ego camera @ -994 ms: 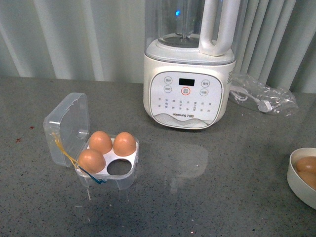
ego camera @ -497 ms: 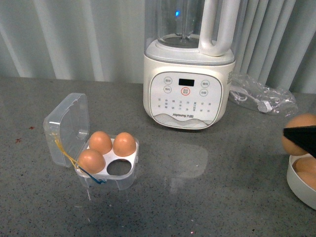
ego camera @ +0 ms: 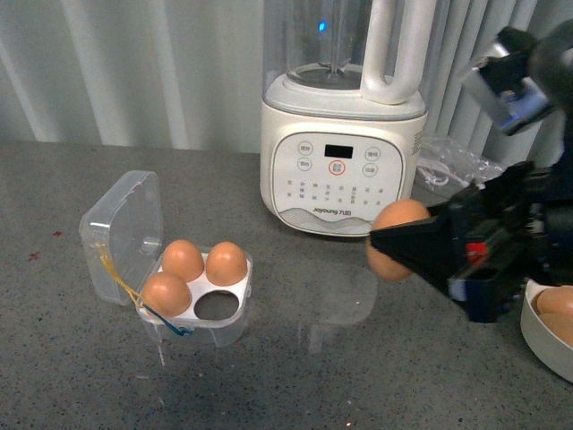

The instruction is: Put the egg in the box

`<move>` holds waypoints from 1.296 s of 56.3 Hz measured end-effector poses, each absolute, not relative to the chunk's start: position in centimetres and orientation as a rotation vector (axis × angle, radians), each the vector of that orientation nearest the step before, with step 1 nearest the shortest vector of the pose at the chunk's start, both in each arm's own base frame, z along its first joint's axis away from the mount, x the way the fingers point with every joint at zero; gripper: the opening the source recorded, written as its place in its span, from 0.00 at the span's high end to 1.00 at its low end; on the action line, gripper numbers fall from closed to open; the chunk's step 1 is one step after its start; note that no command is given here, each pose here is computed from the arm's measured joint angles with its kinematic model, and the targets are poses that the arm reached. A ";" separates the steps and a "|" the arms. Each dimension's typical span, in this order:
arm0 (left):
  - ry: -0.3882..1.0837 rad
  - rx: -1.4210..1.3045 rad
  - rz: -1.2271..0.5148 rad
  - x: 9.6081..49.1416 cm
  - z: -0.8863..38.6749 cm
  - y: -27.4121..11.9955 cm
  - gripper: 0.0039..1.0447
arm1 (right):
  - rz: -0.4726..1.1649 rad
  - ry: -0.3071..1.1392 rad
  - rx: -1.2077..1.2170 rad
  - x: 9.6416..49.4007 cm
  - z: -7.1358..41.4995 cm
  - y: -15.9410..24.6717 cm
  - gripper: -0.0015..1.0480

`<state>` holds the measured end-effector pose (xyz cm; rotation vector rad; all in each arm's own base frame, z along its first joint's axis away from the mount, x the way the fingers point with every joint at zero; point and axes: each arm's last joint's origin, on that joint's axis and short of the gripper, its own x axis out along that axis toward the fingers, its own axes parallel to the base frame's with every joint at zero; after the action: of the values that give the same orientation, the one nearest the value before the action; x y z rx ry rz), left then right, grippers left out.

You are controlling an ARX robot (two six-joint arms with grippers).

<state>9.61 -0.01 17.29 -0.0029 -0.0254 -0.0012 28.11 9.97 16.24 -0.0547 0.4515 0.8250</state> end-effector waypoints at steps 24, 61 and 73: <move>-0.025 -0.003 -0.001 9.6 17.3 0.0 0.06 | 0.874 0.470 -0.019 30.0 14.5 15.6 0.59; -0.025 -0.003 -0.001 9.6 17.3 0.0 0.06 | 0.861 0.544 0.017 32.5 11.2 20.8 0.59; -0.025 -0.003 -0.001 9.6 17.3 0.0 0.06 | 0.851 0.552 0.009 32.8 10.7 21.7 0.59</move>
<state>9.61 -0.01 17.29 -0.0029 -0.0254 -0.0012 32.77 21.71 10.71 0.0090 0.5520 0.8506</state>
